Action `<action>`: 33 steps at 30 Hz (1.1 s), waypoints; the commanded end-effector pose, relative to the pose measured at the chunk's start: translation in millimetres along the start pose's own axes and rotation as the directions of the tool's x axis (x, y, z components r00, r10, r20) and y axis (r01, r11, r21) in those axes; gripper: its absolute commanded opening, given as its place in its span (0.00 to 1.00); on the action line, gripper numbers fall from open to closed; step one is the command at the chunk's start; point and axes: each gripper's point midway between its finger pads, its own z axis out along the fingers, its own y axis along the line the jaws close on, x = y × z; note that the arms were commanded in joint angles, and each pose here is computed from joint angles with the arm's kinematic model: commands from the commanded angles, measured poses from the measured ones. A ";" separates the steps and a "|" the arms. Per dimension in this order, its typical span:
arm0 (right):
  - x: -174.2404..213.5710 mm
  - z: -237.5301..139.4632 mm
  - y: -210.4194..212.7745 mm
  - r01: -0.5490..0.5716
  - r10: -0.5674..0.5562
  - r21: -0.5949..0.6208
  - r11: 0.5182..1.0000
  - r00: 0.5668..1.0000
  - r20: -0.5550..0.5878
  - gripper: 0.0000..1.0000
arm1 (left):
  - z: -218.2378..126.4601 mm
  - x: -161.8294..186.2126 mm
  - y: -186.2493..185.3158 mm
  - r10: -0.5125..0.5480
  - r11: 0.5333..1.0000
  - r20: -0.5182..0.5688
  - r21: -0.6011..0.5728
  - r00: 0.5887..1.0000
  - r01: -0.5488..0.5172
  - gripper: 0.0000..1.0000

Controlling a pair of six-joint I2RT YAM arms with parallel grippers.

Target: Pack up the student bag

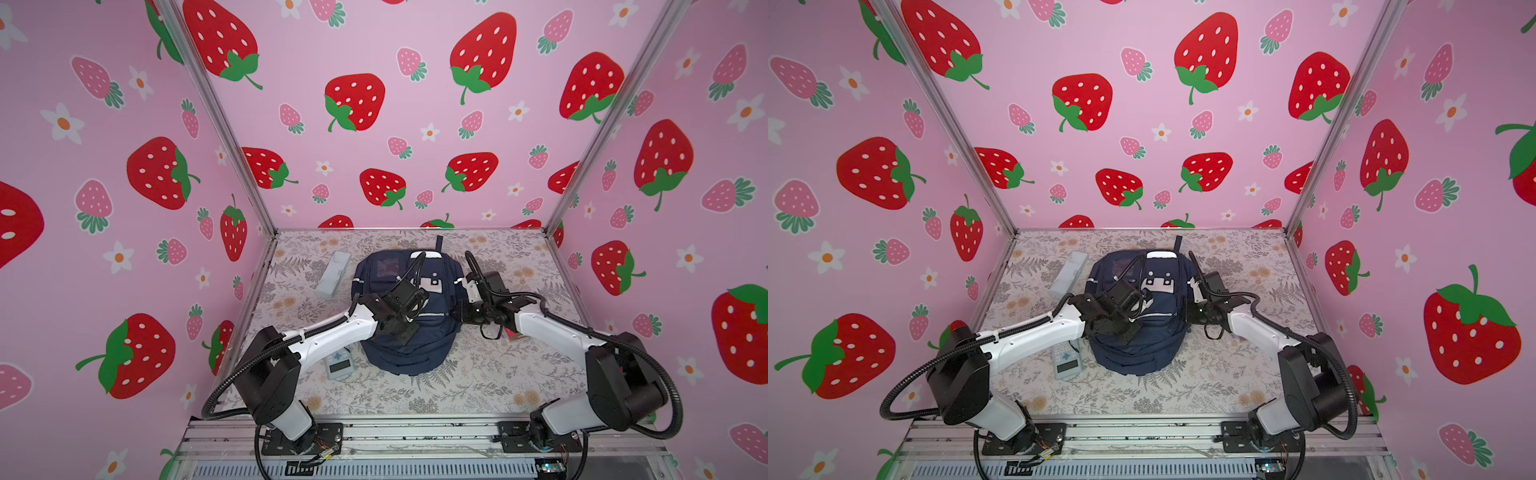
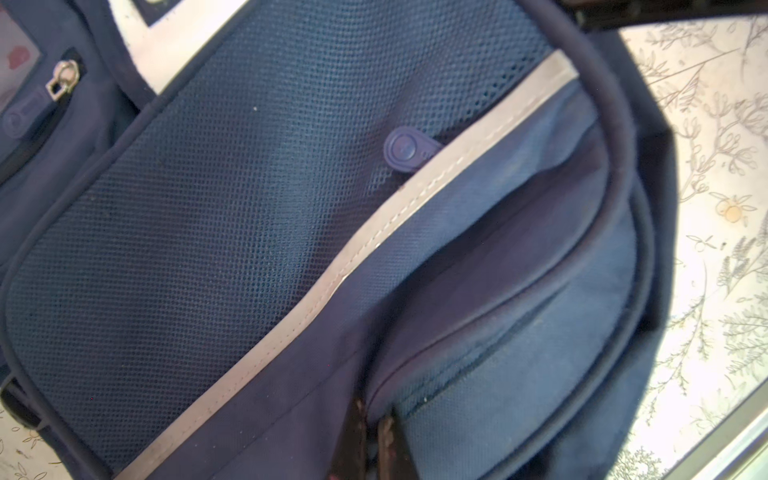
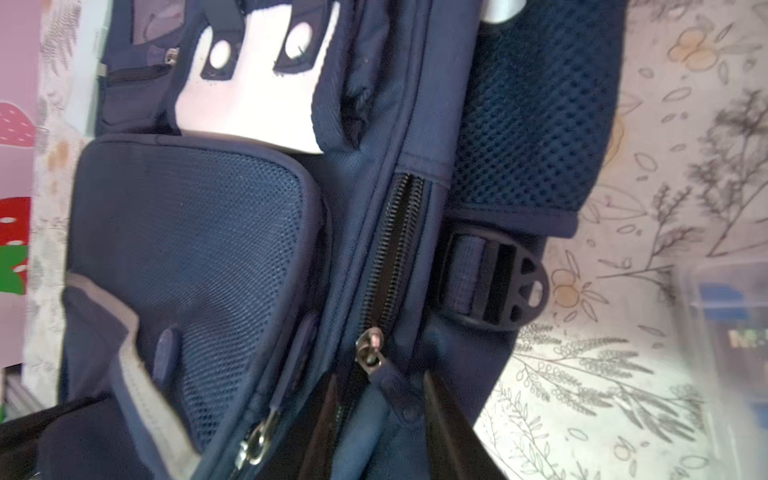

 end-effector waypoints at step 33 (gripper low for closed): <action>31.6 -61.1 40.1 0.255 -0.250 0.061 0.965 0.965 -0.082 0.00 | -37.6 -55.1 13.6 -0.296 0.951 0.196 0.154 0.935 0.269 0.00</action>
